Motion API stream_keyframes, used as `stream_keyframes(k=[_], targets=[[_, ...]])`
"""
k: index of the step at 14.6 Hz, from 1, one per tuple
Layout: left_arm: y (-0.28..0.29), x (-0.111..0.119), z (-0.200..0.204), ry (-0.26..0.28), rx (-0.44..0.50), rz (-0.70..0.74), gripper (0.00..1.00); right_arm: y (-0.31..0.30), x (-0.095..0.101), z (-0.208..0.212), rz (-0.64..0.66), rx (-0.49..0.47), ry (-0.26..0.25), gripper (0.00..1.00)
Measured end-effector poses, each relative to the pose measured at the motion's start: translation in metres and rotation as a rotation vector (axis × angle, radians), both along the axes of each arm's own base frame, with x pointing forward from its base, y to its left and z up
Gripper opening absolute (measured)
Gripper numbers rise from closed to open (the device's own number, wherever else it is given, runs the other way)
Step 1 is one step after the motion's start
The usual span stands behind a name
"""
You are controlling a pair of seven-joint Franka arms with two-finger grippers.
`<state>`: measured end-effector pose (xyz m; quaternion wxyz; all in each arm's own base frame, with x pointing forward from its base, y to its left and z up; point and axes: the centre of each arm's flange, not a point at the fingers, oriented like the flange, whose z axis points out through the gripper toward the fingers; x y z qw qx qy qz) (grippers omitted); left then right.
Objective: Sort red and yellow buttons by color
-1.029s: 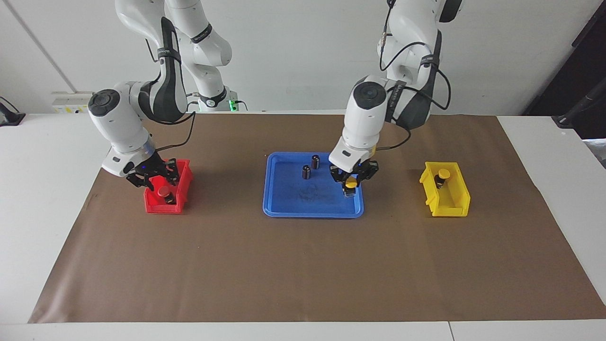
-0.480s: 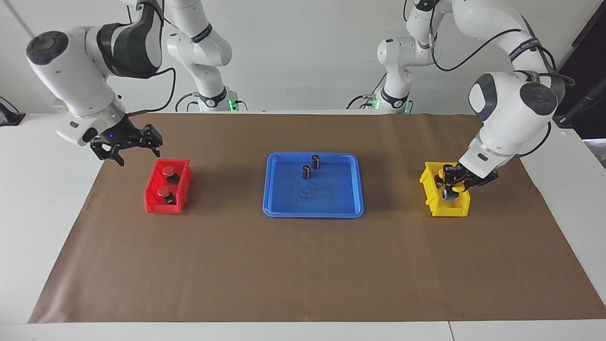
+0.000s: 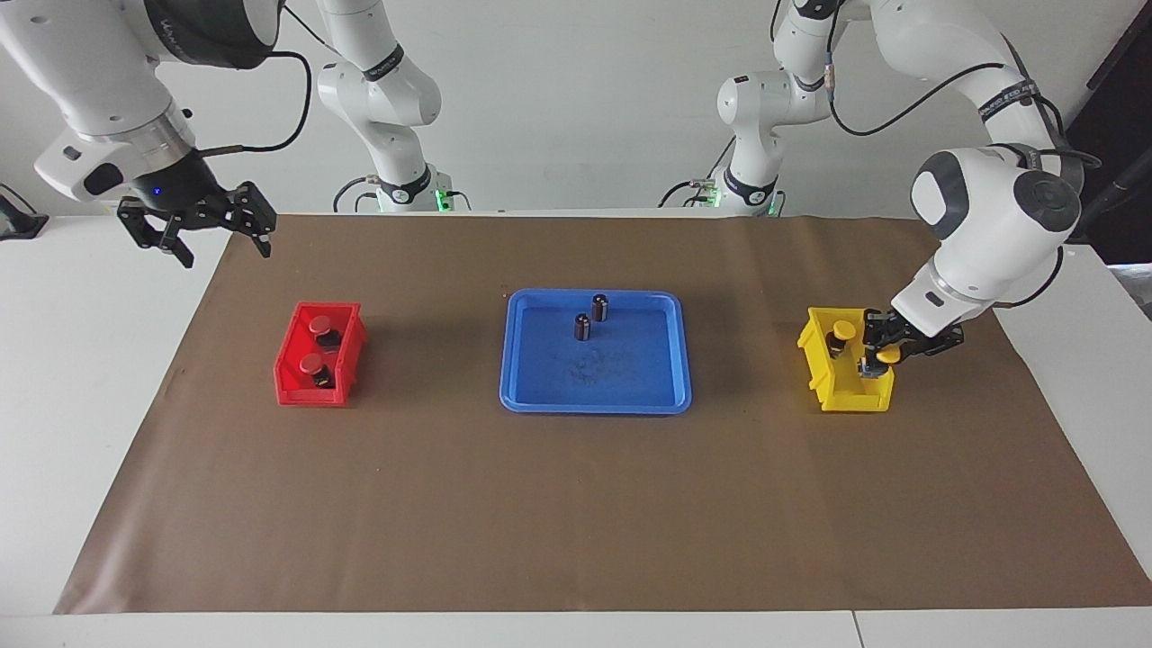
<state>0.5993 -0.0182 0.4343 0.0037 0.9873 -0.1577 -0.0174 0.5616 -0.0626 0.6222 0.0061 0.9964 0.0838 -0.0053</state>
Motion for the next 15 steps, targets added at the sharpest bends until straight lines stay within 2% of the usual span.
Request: stream_keyframes(k=[4, 9, 15], targets=[[0.001, -0.021, -0.024, -0.014, 0.001, 0.000, 0.41, -0.007, -0.011, -0.001, -0.044, -0.006, 0.012, 1.00], [0.001, -0.027, -0.048, -0.057, 0.000, 0.000, 0.41, -0.012, -0.019, -0.008, -0.075, -0.003, 0.035, 1.00], [0.000, -0.027, -0.076, -0.068, -0.002, 0.000, 0.41, 0.008, -0.017, -0.014, -0.044, -0.003, 0.056, 1.00]])
